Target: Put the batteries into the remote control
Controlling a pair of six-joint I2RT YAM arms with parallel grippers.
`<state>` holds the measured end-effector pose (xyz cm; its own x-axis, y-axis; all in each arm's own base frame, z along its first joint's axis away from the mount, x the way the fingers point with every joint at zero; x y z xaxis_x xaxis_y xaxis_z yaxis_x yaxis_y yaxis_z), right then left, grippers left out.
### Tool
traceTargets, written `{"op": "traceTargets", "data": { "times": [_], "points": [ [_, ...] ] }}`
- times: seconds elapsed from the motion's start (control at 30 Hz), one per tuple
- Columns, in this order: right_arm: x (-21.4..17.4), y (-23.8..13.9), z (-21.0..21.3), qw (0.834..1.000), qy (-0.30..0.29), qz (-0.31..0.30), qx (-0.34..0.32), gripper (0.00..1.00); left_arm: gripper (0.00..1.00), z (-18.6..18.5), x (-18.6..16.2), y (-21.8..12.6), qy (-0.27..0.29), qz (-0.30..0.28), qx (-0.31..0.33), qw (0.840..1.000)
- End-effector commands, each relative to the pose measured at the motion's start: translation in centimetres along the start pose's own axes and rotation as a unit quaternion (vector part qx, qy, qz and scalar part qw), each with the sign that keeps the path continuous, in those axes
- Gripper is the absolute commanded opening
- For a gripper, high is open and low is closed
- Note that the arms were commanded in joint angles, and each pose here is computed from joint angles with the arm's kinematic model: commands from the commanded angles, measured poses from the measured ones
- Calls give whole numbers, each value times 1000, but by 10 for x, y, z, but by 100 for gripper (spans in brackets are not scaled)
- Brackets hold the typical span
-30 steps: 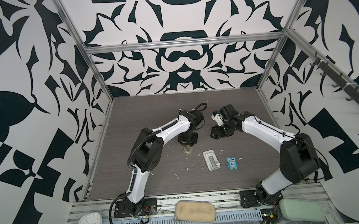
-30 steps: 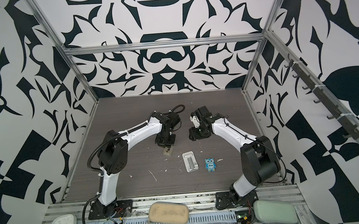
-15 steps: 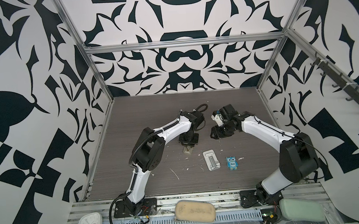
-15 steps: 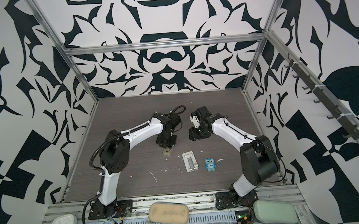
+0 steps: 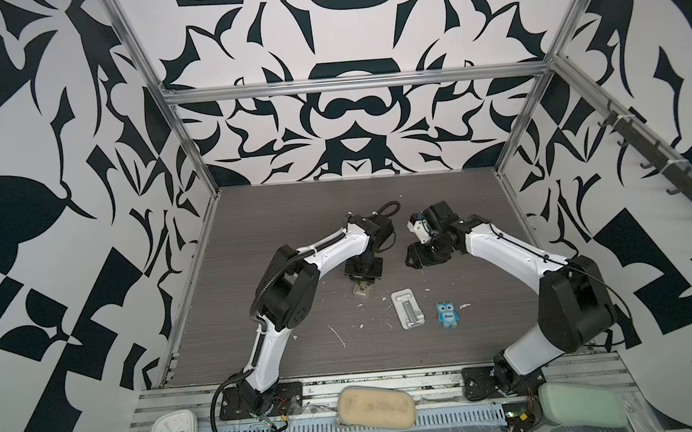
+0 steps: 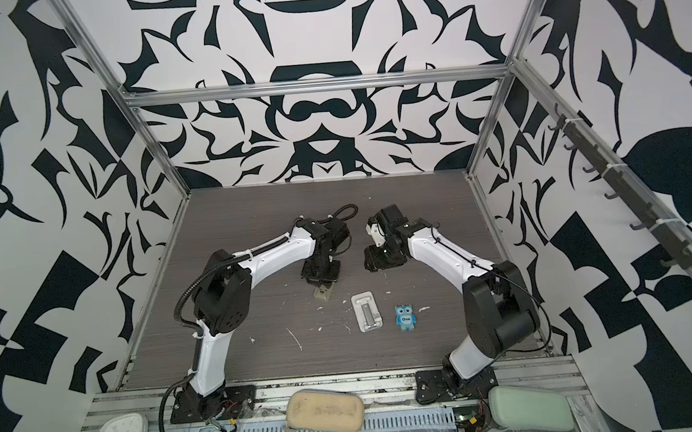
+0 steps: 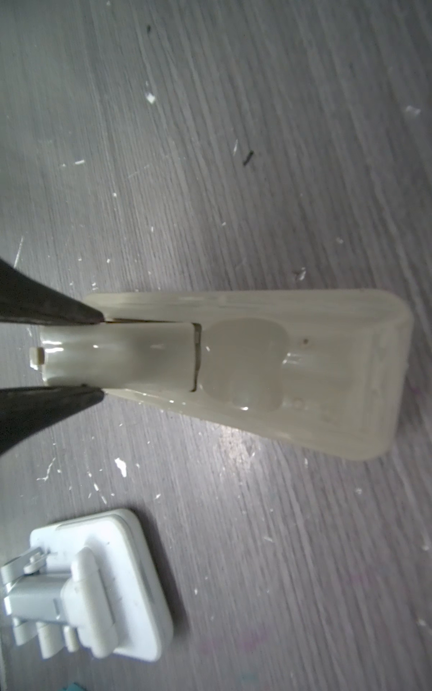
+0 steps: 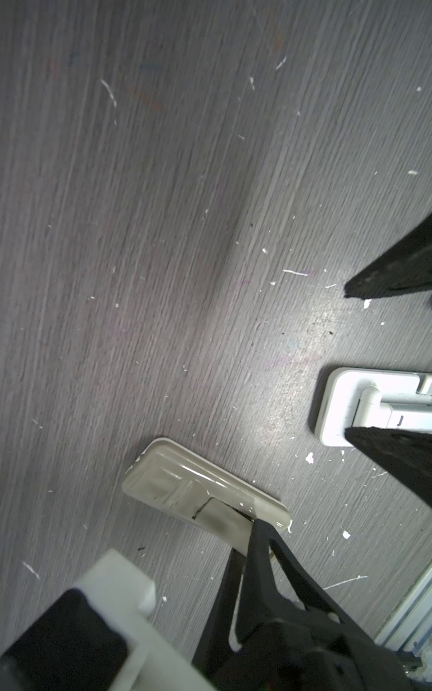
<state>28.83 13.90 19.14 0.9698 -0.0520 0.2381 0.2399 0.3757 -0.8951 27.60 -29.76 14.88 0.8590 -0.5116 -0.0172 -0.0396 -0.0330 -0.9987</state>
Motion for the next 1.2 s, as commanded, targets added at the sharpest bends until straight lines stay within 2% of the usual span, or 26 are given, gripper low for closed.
{"op": "traceTargets", "data": {
  "times": [0.0,0.53,0.8,0.97,1.17],
  "points": [
    [5,-6,3,1000,4,-11,6,58,19,0,-2,9,-3,23,10,1000],
    [5,-6,3,1000,3,-12,6,58,27,0,1,10,16,19,13,1000],
    [6,-7,4,1000,2,-14,6,57,37,1,1,10,18,17,14,1000],
    [6,-7,3,1000,1,-14,6,57,39,0,2,10,17,17,15,1000],
    [6,-8,4,1000,0,-16,8,57,47,-1,2,-3,16,2,11,1000]
  ]
}}
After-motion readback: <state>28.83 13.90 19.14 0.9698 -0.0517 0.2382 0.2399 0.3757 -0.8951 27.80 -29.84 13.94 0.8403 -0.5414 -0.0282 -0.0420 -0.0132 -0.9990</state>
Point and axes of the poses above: each gripper's point midway between its finger pads, its own y axis out along the fingers, its own z axis along the line the jaws close on, x = y × z, the point moved 10 cm from there along -y, back along the fingers, and after that the axes turned 15 degrees about y, right-handed, at the moved point
